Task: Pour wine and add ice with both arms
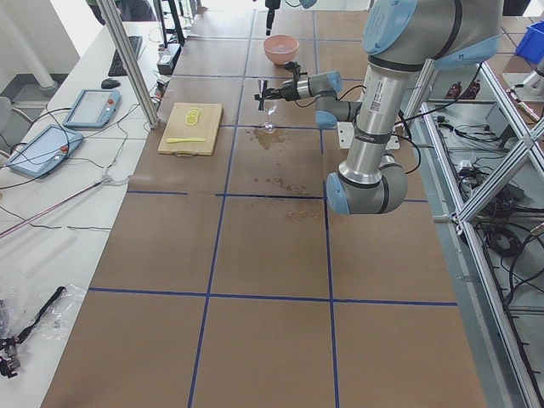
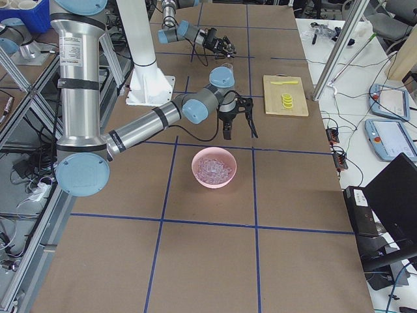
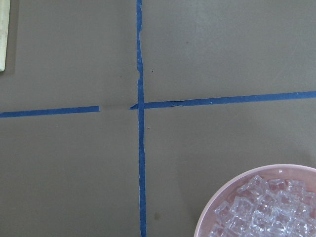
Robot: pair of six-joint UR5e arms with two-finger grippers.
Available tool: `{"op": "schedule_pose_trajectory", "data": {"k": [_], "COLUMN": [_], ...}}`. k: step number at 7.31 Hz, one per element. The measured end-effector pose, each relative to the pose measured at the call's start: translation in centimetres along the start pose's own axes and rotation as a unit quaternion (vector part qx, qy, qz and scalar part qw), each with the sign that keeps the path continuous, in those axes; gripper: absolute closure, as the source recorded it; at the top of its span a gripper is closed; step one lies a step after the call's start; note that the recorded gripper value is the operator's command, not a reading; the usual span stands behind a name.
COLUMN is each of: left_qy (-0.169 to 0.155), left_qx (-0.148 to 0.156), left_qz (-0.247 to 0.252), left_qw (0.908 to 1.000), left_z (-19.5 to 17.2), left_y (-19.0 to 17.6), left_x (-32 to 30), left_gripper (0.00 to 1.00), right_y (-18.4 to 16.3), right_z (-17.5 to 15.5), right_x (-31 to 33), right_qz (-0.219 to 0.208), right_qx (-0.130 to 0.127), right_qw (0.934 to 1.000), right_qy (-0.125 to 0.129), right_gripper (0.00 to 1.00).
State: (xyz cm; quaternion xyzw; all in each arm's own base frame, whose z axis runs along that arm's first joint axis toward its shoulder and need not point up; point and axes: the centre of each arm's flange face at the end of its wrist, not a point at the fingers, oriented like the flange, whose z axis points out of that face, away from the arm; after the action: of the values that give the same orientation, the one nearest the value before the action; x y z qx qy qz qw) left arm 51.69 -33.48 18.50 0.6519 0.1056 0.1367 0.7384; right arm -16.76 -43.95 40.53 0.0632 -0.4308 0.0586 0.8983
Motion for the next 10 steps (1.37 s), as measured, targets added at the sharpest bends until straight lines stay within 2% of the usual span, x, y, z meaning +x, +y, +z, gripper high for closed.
{"op": "schedule_pose_trajectory", "data": {"k": [3,6,8,10], "left_qy": [-0.017,-0.027,-0.027,-0.031], "left_qx": [-0.003,-0.002,0.0,0.001], "left_qz": [0.086,0.159,0.209,0.263], "left_qw": [0.9961,0.9868,0.9775,0.9643], "left_z": [0.3,0.0,-0.2,-0.5], "left_y": [0.0,-0.6,-1.5,-2.3], "left_x": [0.1,0.2,0.4,0.6], "left_gripper": [1.0,1.0,1.0,1.0], "right_y": [0.4,0.5,0.6,0.7], "right_z": [0.2,0.2,0.3,0.3], "right_x": [0.7,0.9,1.1,1.2], "right_qz": [0.001,0.002,0.003,0.004], "right_qx": [-0.003,-0.005,-0.007,-0.007], "right_qw": [1.0,1.0,1.0,1.0], "right_qy": [0.002,0.003,0.004,0.004], "right_gripper": [0.0,0.0,0.0,0.0]}}
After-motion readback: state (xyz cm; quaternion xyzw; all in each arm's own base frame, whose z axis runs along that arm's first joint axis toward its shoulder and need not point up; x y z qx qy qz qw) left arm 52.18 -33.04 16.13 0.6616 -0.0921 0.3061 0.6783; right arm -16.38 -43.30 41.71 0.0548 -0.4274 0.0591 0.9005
